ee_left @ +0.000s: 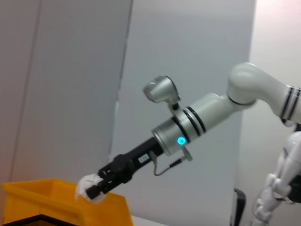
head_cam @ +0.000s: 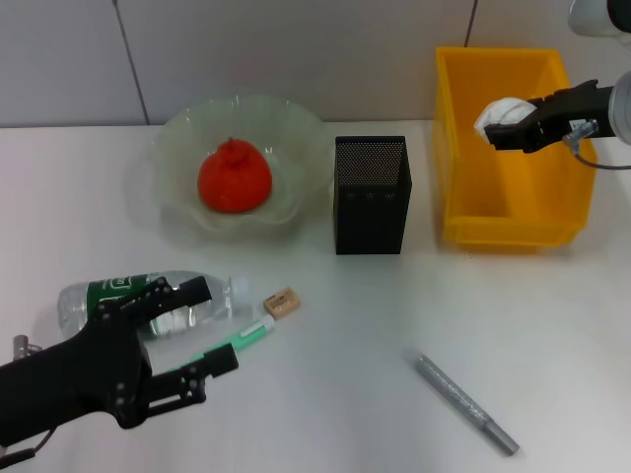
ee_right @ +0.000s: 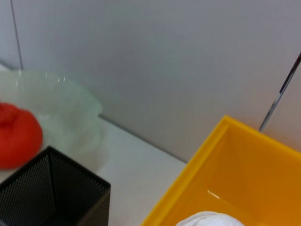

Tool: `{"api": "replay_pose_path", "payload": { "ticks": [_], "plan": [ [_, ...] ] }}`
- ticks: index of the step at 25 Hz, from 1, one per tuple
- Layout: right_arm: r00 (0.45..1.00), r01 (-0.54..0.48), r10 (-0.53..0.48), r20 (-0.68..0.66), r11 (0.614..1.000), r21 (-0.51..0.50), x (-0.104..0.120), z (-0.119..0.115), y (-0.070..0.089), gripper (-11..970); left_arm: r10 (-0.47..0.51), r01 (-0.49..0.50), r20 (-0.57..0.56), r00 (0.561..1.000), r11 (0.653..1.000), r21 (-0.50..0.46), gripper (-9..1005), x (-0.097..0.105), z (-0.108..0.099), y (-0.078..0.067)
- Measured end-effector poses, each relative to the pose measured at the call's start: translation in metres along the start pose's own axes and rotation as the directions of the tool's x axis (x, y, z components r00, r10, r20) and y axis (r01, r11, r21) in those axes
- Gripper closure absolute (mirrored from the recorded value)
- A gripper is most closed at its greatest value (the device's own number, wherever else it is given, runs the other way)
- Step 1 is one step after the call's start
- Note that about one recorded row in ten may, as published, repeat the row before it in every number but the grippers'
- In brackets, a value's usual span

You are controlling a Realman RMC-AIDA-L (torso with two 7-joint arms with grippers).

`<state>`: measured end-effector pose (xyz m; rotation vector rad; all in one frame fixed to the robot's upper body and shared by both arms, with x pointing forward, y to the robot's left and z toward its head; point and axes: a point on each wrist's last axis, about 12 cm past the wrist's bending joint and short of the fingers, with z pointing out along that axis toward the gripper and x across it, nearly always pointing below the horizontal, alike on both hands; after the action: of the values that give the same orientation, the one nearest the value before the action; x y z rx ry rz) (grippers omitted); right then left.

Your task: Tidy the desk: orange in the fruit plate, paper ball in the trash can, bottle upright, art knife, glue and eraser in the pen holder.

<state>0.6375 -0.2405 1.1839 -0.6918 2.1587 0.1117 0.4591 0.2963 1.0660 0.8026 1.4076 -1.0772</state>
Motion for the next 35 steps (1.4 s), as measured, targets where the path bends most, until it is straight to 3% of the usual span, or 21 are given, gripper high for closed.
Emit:
{"api": "replay_pose_path", "payload": {
  "ticks": [3,6,12,14,16,19,20,21,23,24,26,28,29,30,31,32,34,35],
  "plan": [
    [1.000,-0.017,0.017,0.003,1.000,0.004,0.003,0.001,-0.003,393,-0.016,0.016,0.007,1.000,0.999,-0.029,185,0.000,-0.001,0.002],
    [1.000,-0.029,0.029,0.003,1.000,0.009,0.005,0.001,-0.005,309,-0.062,0.065,0.038,0.997,0.993,-0.098,185,0.002,-0.006,0.005],
    [0.991,-0.118,0.119,0.052,0.993,-0.021,0.014,-0.014,-0.018,166,-0.087,0.098,0.087,0.992,0.986,-0.137,185,-0.001,-0.011,0.007],
    [0.978,-0.140,0.157,0.137,0.982,-0.129,0.024,-0.037,-0.022,126,-0.098,0.111,0.096,0.991,0.984,-0.142,185,-0.002,-0.013,0.008],
    [0.973,-0.138,0.165,0.163,0.977,-0.166,0.028,-0.046,-0.023,128,-0.101,0.112,0.083,0.991,0.985,-0.135,185,-0.007,-0.014,0.012],
    [0.949,-0.070,0.164,0.269,0.942,-0.329,0.051,-0.082,-0.023,130,-0.101,0.112,0.083,0.991,0.985,-0.135,185,-0.007,-0.014,0.012],
    [0.949,-0.070,0.164,0.269,0.942,-0.329,0.051,-0.082,-0.023,130,-0.088,0.089,0.015,0.996,0.991,-0.103,185,-0.026,-0.014,0.025],
    [0.940,-0.035,0.161,0.300,0.922,-0.386,0.067,-0.093,-0.020,130,-0.063,0.058,-0.069,0.996,0.996,-0.073,185,-0.040,-0.010,0.033],
    [0.935,-0.017,0.159,0.317,0.913,-0.408,0.075,-0.097,-0.018,130,-0.044,0.037,-0.109,0.993,0.997,-0.062,185,-0.047,-0.008,0.037],
    [0.923,0.011,0.162,0.348,0.895,-0.446,0.093,-0.101,-0.015,130,-0.012,0.001,-0.214,0.977,0.999,-0.047,185,-0.063,0.001,0.046],
    [0.916,0.026,0.164,0.365,0.886,-0.464,0.101,-0.103,-0.012,130,0.018,-0.031,-0.305,0.952,0.999,-0.038,185,-0.076,0.010,0.054],
    [0.903,0.035,0.184,0.388,0.869,-0.493,0.117,-0.104,-0.009,130,0.032,-0.045,-0.342,0.939,0.998,-0.031,185,-0.081,0.014,0.057],
    [0.888,0.049,0.202,0.414,0.852,-0.521,0.131,-0.103,-0.004,130,0.049,-0.061,-0.398,0.916,0.998,-0.017,185,-0.088,0.022,0.060],
    [0.881,0.056,0.208,0.425,0.846,-0.530,0.136,-0.103,-0.002,130,0.093,-0.106,-0.535,0.840,0.994,0.007,185,-0.102,0.042,0.069],
    [0.874,0.063,0.215,0.436,0.839,-0.541,0.141,-0.103,0.000,130,0.093,-0.106,-0.535,0.840,0.994,0.007,185,-0.102,0.042,0.069],
    [0.868,0.064,0.224,0.443,0.834,-0.547,0.146,-0.102,0.001,130,0.126,-0.147,-0.611,0.781,0.989,0.016,185,-0.110,0.055,0.074],
    [0.860,0.057,0.243,0.450,0.830,-0.556,0.152,-0.100,0.003,130,0.126,-0.147,-0.611,0.781,0.989,0.016,185,-0.110,0.055,0.074],
    [0.860,0.057,0.243,0.450,0.830,-0.556,0.152,-0.100,0.003,130,0.147,-0.172,-0.649,0.747,0.985,0.025,185,-0.114,0.062,0.076]
  ]
}}
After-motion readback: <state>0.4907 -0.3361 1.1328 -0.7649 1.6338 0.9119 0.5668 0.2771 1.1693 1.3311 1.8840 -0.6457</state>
